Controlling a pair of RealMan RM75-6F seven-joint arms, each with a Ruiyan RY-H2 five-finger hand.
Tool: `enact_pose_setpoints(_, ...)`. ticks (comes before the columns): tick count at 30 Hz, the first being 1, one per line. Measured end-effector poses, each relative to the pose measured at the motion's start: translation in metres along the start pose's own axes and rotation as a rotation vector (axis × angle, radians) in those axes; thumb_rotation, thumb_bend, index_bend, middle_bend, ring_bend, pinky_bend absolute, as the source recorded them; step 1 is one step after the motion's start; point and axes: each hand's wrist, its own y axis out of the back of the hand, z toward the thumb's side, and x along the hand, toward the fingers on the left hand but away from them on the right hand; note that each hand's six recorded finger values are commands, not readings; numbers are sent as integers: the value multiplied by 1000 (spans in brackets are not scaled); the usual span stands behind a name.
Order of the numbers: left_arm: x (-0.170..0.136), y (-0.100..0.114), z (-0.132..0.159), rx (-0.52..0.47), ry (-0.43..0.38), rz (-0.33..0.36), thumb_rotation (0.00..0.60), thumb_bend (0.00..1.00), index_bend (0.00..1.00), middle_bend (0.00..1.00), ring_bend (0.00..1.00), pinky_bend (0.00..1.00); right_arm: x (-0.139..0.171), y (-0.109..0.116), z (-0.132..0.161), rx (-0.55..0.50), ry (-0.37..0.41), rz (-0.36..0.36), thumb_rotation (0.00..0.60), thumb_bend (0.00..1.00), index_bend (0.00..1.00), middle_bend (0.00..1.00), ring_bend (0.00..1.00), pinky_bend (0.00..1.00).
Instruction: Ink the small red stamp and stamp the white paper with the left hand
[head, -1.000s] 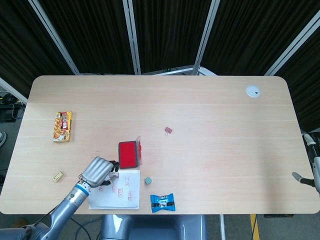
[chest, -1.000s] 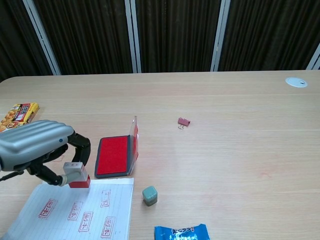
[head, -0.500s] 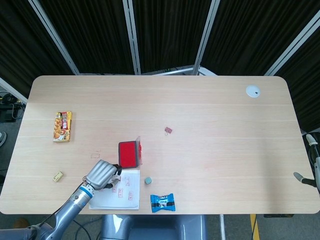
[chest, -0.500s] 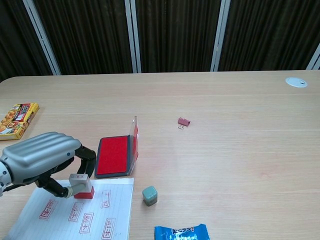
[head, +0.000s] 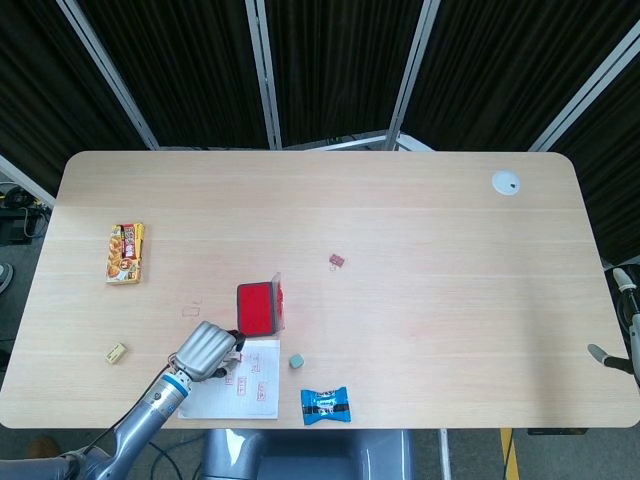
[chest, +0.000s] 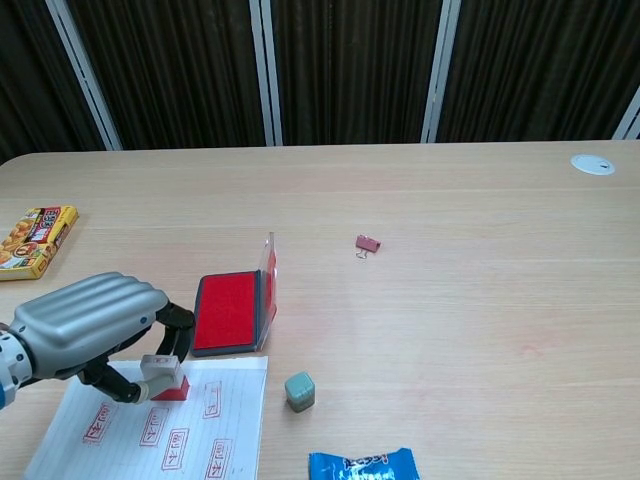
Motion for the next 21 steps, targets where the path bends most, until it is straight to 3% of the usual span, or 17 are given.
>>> enact_pose_setpoints(21, 1, -3, -2, -5, 3, -3, 600, 422, 601, 568, 825, 874, 0, -1, -1, 2, -3, 3, 600, 0, 0, 0, 0, 0)
